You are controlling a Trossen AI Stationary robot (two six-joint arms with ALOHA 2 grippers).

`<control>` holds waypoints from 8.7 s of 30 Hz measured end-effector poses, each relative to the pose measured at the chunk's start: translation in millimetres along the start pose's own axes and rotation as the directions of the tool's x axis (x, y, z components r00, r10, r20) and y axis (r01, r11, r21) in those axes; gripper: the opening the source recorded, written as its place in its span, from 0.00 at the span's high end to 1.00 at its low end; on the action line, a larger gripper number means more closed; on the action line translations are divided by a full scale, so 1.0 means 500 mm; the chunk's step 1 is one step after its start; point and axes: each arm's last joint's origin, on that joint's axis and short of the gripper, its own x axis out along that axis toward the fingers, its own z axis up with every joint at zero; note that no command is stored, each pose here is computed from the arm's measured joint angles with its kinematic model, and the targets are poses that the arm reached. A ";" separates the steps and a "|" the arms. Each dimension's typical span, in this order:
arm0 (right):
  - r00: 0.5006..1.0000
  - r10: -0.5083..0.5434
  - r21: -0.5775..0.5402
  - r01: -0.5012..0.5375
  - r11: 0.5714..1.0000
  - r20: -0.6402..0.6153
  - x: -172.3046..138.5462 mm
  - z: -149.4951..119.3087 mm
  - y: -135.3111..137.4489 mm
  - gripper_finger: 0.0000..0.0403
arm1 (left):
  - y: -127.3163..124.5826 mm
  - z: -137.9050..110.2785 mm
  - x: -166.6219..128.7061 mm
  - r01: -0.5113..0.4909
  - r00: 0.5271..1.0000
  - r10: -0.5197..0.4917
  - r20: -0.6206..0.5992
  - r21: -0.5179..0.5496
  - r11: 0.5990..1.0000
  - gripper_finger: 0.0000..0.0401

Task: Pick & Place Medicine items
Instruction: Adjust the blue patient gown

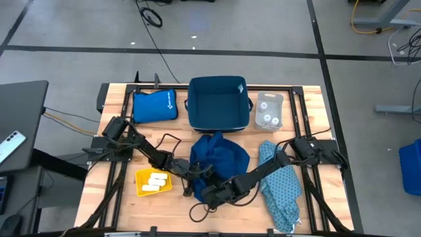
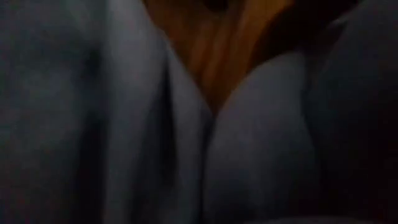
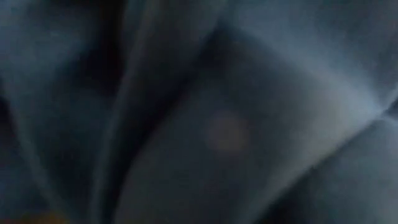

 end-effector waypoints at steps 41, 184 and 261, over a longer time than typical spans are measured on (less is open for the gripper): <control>0.822 -0.549 -0.133 0.534 0.835 -0.149 -0.138 0.036 -0.117 0.98 | -0.069 0.135 -0.140 -0.259 0.920 0.199 0.337 0.142 0.955 0.10; 0.991 0.065 0.573 0.012 0.819 -0.114 -0.233 -0.045 -0.222 0.71 | -0.161 0.077 -0.299 -0.349 0.916 0.319 0.245 0.092 0.932 0.10; 0.884 -0.299 -0.125 0.272 0.954 -0.360 -0.164 -0.069 0.208 0.50 | -0.157 0.064 -0.298 -0.374 0.915 0.348 0.203 0.108 0.921 0.10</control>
